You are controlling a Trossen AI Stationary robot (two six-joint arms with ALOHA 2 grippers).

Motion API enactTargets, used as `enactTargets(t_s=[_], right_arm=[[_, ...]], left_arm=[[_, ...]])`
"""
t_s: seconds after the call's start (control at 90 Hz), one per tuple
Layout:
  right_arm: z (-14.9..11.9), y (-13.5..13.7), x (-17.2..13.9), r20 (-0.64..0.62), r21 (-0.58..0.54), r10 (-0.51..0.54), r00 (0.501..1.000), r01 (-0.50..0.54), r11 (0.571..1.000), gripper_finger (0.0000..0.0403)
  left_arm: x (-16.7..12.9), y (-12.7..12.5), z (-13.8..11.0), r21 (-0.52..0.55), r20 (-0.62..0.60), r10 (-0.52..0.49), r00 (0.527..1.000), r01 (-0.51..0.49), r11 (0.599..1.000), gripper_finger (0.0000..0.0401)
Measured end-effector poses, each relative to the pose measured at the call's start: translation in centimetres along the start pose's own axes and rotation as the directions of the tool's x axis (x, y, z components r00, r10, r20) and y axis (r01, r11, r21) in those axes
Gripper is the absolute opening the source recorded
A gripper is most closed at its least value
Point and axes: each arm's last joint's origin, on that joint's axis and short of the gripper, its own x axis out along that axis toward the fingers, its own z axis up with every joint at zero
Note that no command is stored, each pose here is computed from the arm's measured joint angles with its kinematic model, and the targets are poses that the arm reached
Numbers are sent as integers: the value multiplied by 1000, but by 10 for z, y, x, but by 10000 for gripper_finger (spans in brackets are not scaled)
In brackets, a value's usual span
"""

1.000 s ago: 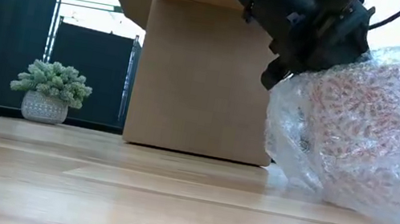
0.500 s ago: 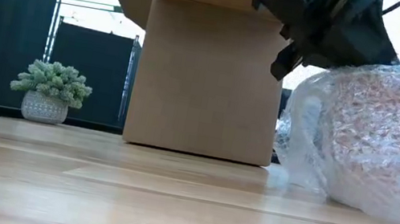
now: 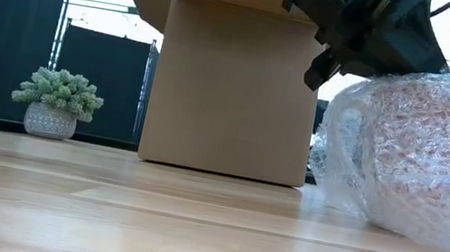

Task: Wrap mug
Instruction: Wrap the orange mug in the bubble wrap

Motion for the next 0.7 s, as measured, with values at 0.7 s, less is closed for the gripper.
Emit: enactTargets(t_s=[0.7], right_arm=[[-6, -21, 56, -154, 251, -221, 963, 254, 934, 214]], left_arm=[[0, -1, 0, 27, -7, -25, 1000, 25, 999, 0]])
